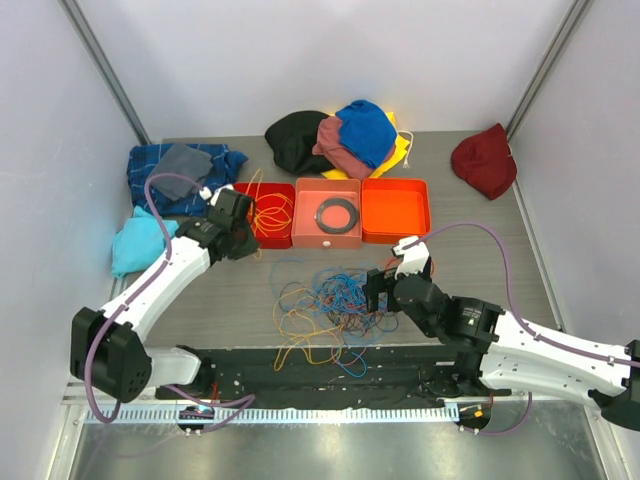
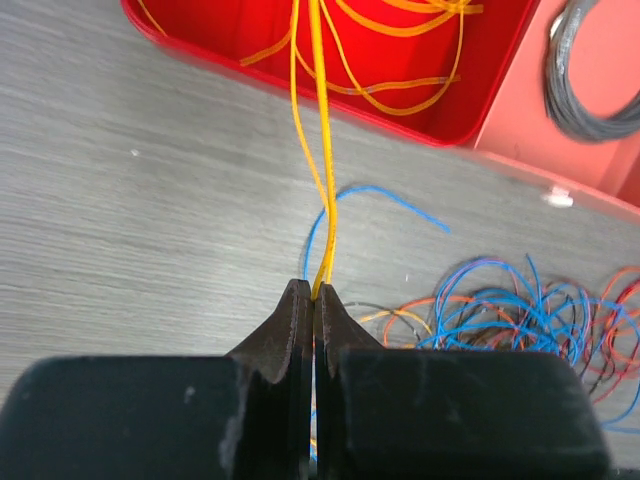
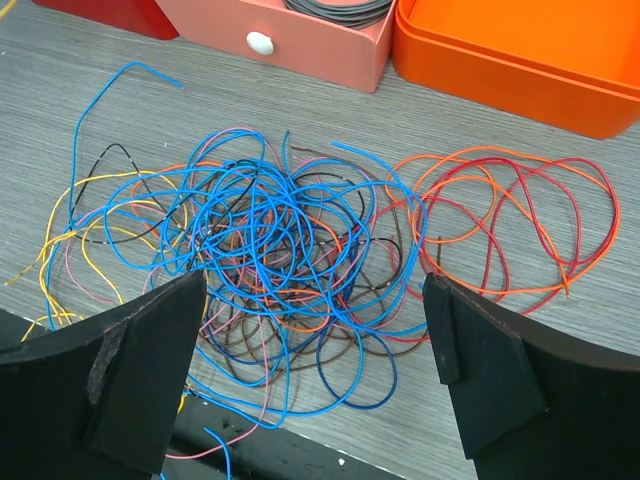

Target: Untangle the cables

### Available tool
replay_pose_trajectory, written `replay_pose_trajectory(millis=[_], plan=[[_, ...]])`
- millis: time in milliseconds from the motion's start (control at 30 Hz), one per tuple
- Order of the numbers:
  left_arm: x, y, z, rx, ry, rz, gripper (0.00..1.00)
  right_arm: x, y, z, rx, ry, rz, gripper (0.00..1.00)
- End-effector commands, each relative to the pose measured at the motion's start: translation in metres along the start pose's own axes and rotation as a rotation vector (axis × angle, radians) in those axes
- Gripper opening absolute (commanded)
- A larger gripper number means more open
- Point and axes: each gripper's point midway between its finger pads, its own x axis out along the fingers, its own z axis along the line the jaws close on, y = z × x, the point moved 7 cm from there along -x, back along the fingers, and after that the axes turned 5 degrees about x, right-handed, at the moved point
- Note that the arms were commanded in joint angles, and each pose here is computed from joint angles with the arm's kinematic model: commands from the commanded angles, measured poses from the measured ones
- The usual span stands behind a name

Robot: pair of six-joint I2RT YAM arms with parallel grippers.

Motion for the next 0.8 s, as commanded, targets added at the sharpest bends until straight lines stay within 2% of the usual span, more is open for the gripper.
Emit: replay_pose_trajectory(millis=[0,67,300,433,600,700,733,767], plan=[[-0.012,-0.046,-0.011,0.009,-0.038,-0.179,0.0,0.002,-0.007,0.006,0.038,-0.01,-0.037,1.0],[-0.015,-0.073,-0.018,-0.004,-0.034,-0.244,0.0,0.002,-0.007,0.006,0.036,-0.013,-0.037,1.0],[0.02,-0.13,-0.037,-0.063,-0.063,-0.372,0.0,-0.003,-0.011,0.002,0.039,0.0,-0.046,1.0],[0.062,-0.129,-0.041,-0.047,-0.104,-0.342,0.0,-0.004,-0.01,-0.001,0.04,0.008,-0.047,1.0],[0.092,-0.12,-0.043,-0.035,-0.113,-0.284,0.0,-0.002,-0.009,-0.001,0.026,0.017,-0.042,1.0],[0.095,-0.118,-0.041,-0.027,-0.13,-0.278,0.34,-0.001,-0.009,0.0,0.016,0.024,-0.039,0.99],[0.092,-0.118,-0.039,-0.017,-0.136,-0.284,0.54,0.0,-0.009,0.001,0.009,0.026,-0.035,1.0],[0.084,-0.122,-0.039,-0.014,-0.133,-0.307,0.65,0.001,-0.009,0.001,0.007,0.026,-0.035,1.0]])
